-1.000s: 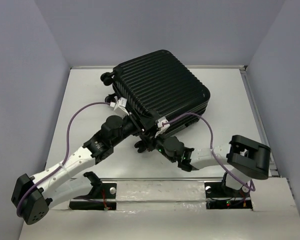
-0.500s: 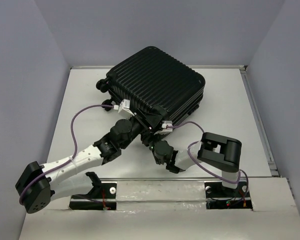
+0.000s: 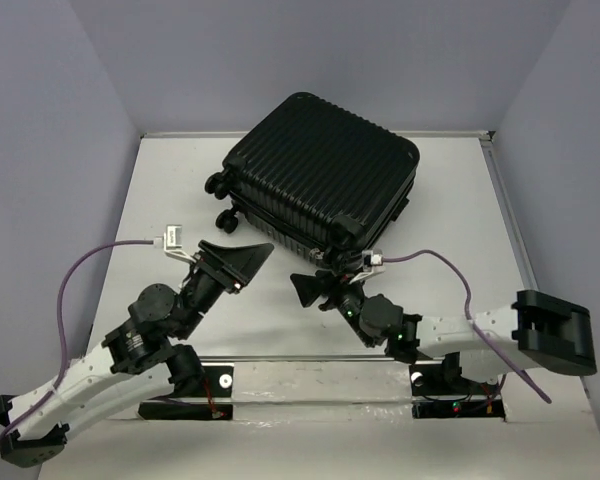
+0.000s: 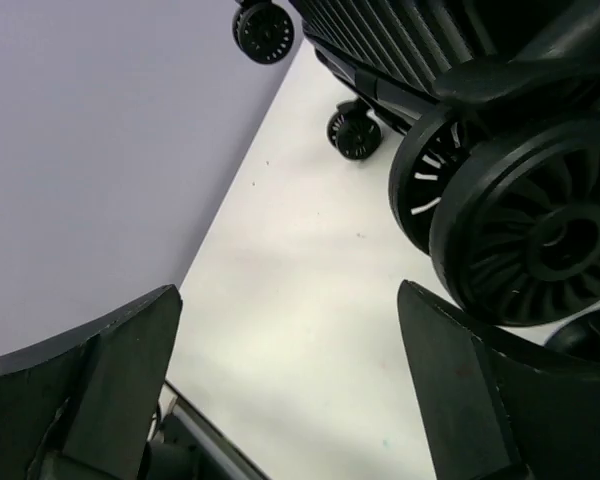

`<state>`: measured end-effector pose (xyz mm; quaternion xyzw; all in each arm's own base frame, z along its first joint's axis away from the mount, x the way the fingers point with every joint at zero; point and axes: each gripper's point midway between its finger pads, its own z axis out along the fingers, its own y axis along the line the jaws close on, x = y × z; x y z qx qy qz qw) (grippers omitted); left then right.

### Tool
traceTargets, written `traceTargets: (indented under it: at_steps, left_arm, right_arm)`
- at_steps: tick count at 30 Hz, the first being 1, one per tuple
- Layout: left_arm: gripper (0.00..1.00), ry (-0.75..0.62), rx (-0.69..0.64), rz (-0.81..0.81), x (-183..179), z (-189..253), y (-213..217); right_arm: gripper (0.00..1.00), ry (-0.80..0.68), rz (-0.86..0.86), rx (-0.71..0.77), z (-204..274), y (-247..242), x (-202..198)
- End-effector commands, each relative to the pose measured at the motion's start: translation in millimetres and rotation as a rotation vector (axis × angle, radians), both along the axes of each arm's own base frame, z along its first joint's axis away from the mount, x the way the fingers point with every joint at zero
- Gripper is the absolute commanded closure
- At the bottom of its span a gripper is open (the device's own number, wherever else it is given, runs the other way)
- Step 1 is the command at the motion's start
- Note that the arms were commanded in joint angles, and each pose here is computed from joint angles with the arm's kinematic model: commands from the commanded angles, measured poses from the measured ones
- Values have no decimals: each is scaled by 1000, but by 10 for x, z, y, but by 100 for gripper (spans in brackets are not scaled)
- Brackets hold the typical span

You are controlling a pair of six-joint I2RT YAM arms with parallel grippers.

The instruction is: Pack the luggage

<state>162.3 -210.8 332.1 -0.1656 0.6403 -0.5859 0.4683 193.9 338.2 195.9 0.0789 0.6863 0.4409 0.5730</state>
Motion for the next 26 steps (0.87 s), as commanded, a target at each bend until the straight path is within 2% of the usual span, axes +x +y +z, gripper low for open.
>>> traceTargets:
  at_steps: [1,6,10,12,15,16,19,23,26]
  left_arm:
    - [1,42,208,208,145,-322,475]
    - [1,37,374,299,164,-364,774]
    - [1,55,530,310,162,-590,866]
    - [1,47,561,306,156,-617,880]
    - [1,22,575,304,151,-613,895]
    - [1,10,562,307,158,-588,892]
    - [1,-34,542,310,165,-510,886]
    - [1,-76,543,281,158,-440,813]
    - [1,-77,561,280,169,-459,804]
  right_arm:
    - [1,112,105,-152,-165,38,-232]
    - [0,82,326,-294,12,214,-544]
    - [0,-58,347,-335,498,6,-568]
    - [0,-124,302,-304,847,-271,-547]
    - [0,-166,213,-292,1079,-642,-481]
    - [0,-194,180,-247,1251,-842,-481]
    - [0,-190,94,-225,1269,-1186,-429]
    - [0,-166,-40,-97,1284,-1677,-366]
    - [0,-147,-85,-75,1170,-1794,-333]
